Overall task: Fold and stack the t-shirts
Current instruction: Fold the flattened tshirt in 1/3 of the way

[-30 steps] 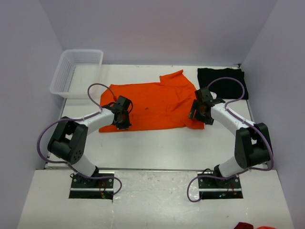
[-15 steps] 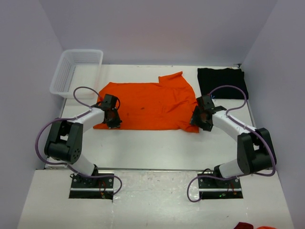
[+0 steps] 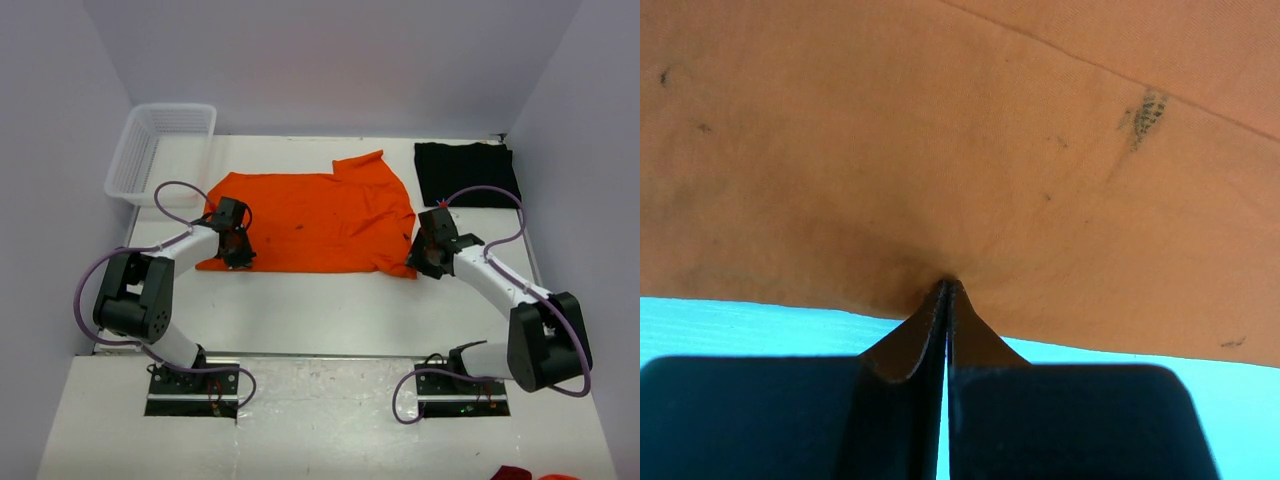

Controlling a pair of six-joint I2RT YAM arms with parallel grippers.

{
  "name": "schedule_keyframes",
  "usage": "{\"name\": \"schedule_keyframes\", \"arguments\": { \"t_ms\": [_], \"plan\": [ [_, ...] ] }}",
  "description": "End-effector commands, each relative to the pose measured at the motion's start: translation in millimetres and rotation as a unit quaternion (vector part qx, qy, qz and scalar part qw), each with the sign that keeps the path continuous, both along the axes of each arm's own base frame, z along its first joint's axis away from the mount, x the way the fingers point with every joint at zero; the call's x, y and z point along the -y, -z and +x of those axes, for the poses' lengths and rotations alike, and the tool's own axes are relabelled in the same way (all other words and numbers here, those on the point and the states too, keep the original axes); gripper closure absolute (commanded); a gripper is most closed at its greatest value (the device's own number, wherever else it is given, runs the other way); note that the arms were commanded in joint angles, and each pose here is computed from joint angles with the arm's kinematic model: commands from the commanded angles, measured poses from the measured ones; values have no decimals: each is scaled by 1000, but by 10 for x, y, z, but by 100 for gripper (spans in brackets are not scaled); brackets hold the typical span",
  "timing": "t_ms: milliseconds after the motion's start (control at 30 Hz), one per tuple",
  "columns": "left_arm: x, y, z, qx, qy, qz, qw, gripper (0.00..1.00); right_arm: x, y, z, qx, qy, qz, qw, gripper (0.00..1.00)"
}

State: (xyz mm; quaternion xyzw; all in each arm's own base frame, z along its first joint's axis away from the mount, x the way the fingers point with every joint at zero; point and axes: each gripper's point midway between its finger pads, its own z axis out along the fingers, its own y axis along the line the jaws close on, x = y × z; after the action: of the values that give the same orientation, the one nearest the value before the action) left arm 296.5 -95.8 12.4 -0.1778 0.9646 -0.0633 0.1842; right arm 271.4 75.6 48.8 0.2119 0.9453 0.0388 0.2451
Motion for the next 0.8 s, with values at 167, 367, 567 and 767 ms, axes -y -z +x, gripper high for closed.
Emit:
{"name": "schedule_keyframes", "arguments": {
  "t_ms": [167,367,567,767],
  "plan": [
    [-84,111,-128,-27,9,17,999,100,-58,-20,18,8,8,18,1000,60],
    [-81,109,-126,-28,10,16,999,100,-109,89,10,-13,4,26,1000,65],
    [-90,118,-148,-31,10,18,999,100,-157,158,74,-31,1,29,999,71],
    [-139,174,-187,-44,3,28,999,100,-15,104,135,-28,13,-12,999,100]
  ]
}}
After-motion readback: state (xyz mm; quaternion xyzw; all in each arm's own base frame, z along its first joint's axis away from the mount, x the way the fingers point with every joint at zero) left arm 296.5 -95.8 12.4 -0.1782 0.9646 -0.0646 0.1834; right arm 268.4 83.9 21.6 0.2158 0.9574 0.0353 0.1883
